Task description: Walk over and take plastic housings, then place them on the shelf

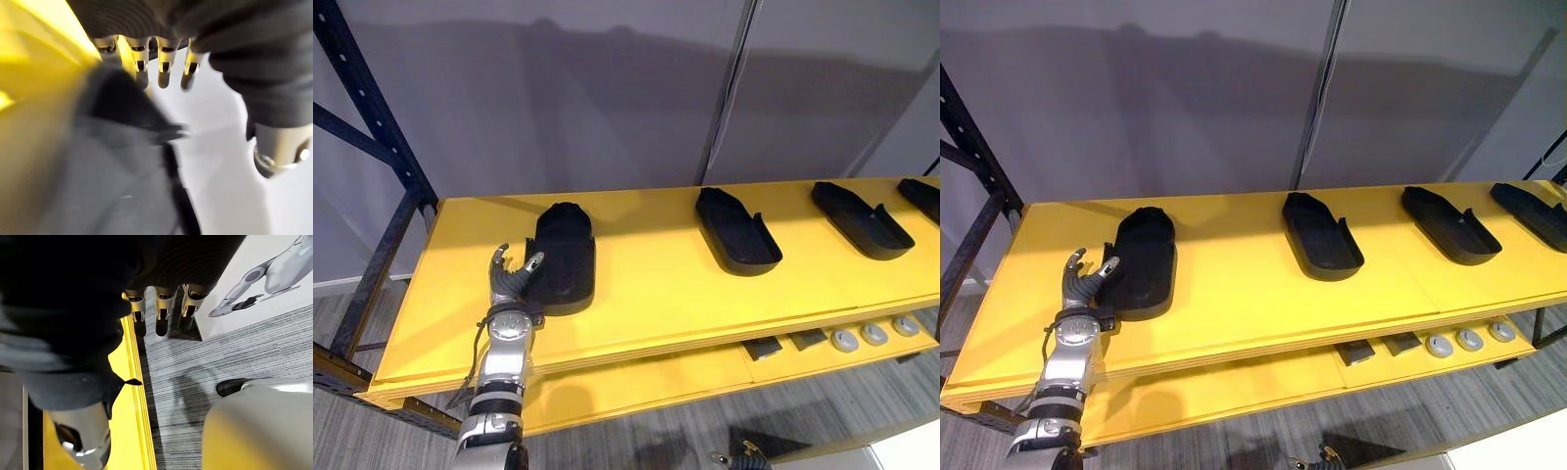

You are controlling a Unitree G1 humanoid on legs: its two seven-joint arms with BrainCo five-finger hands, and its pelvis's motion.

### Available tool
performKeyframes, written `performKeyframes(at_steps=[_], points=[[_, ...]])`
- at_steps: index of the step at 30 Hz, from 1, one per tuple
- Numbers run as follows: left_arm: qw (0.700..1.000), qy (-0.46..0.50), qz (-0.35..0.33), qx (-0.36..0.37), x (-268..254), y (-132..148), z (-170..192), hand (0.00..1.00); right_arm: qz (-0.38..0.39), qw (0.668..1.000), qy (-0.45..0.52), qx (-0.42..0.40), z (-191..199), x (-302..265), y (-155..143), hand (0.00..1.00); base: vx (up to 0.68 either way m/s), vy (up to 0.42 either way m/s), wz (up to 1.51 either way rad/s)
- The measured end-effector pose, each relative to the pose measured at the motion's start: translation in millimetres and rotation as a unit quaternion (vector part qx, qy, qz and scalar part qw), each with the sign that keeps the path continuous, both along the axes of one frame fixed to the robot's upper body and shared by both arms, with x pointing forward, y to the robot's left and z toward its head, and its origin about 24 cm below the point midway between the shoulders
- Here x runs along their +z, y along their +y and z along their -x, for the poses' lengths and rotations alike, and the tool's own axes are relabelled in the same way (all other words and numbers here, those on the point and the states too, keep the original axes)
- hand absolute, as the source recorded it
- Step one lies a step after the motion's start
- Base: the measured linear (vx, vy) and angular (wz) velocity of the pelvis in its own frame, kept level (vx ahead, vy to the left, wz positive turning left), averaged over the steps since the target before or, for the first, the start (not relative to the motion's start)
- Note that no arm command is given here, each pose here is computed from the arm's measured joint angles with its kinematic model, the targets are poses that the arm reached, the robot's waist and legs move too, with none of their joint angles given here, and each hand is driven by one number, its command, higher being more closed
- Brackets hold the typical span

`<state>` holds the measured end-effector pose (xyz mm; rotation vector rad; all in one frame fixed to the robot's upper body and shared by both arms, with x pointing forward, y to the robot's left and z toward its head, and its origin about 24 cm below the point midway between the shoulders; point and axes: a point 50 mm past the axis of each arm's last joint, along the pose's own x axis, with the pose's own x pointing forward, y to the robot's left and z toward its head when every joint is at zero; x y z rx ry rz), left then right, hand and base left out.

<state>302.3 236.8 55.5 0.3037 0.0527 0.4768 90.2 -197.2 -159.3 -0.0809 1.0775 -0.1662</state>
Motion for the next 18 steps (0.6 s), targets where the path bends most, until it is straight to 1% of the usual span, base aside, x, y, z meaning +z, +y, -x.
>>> performKeyframes(at_steps=[5,8,9,10,11,13,16,18], points=[[0.999,-0.051,-0.003,-0.013,15.5,-10.4,9.8,0.0,0.001,1.0,0.007,-0.002,5.3,-1.0,-1.2,0.0,0.0,0.0,0.02],[0.99,-0.131,-0.021,-0.055,41.8,-35.5,26.3,0.0,0.001,1.0,0.013,-0.004,9.3,-2.2,-1.6,0.0,0.0,0.003,0.04],[0.985,-0.154,-0.024,-0.076,48.6,-45.7,32.4,1.0,0.001,1.0,0.014,-0.004,9.9,-2.3,-1.5,0.0,0.0,0.001,0.04],[0.978,-0.179,-0.021,-0.103,55.2,-59.2,41.3,1.0,0.0,1.0,0.014,-0.005,10.3,-2.4,-0.7,0.0,-0.01,0.0,0.04],[0.975,-0.191,-0.017,-0.116,58.0,-65.8,46.1,1.0,0.0,1.0,0.014,-0.005,10.5,-2.4,-0.6,0.0,0.0,0.0,0.0],[0.965,-0.205,0.006,-0.162,56.6,-88.5,62.6,1.0,0.001,1.0,0.017,-0.006,14.1,-2.9,-0.7,0.0,-0.04,-0.01,-0.03],[0.964,-0.181,0.037,-0.191,40.6,-104.3,81.1,1.0,0.003,1.0,0.019,-0.007,17.2,-3.0,-1.6,0.0,-0.05,-0.01,-0.09],[0.965,-0.163,0.047,-0.198,32.7,-107.1,87.2,1.0,0.005,1.0,0.018,-0.008,18.6,-2.6,-1.4,0.0,-0.07,-0.014,-0.05]])
